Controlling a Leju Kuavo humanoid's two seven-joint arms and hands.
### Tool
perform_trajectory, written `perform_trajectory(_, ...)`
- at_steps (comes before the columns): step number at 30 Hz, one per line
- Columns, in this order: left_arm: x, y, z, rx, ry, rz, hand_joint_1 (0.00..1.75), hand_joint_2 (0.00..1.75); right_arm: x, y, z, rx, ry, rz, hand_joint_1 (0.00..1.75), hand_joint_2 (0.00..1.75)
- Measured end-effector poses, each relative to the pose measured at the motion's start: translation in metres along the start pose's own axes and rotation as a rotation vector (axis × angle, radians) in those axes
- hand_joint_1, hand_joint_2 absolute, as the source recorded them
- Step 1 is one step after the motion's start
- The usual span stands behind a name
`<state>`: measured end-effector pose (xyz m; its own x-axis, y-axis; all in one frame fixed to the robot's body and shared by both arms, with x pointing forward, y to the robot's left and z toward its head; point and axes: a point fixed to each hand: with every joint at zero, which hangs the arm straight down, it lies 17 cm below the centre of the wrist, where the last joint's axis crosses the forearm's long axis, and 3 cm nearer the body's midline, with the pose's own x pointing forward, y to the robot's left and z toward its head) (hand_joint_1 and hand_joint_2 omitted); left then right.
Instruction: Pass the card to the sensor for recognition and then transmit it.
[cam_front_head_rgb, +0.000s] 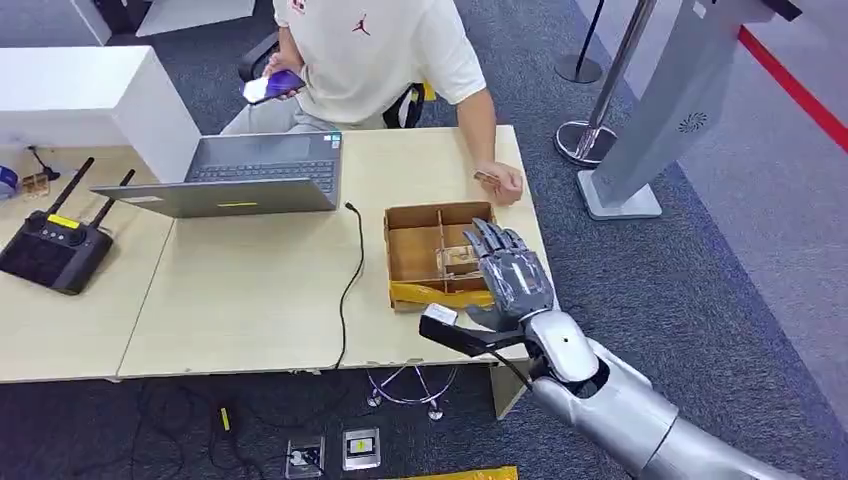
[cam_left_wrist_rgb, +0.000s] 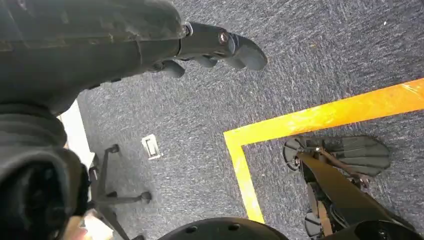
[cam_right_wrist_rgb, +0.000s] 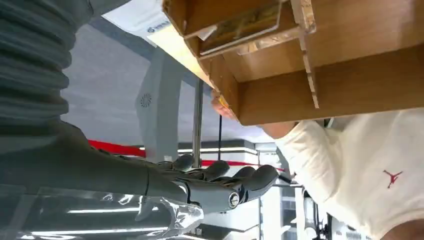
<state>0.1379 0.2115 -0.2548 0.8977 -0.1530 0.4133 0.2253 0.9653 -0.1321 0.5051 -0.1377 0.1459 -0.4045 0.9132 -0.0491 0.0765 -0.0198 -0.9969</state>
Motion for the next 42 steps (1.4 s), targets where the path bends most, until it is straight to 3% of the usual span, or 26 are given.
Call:
perform_trajectory(5,0.000,0.000,0.000,0.001,-0.001,0.005,0.00,0.00,0.012,-0.004,-0.013,-0.048,-0.022,-0.010,0.00,1.75)
perform_trajectory(18,0.000,0.000,0.000,0.001,-0.001,0.007,0.00,0.00,0.021,0.023,-0.022,0.006,-0.024,-0.004,0.00,1.75)
perform_trajectory(42,0.000,0.000,0.000,0.001,-0.001,0.009,0.00,0.00,0.001,0.051,-0.016,0.070,0.034,-0.042,0.00,1.75)
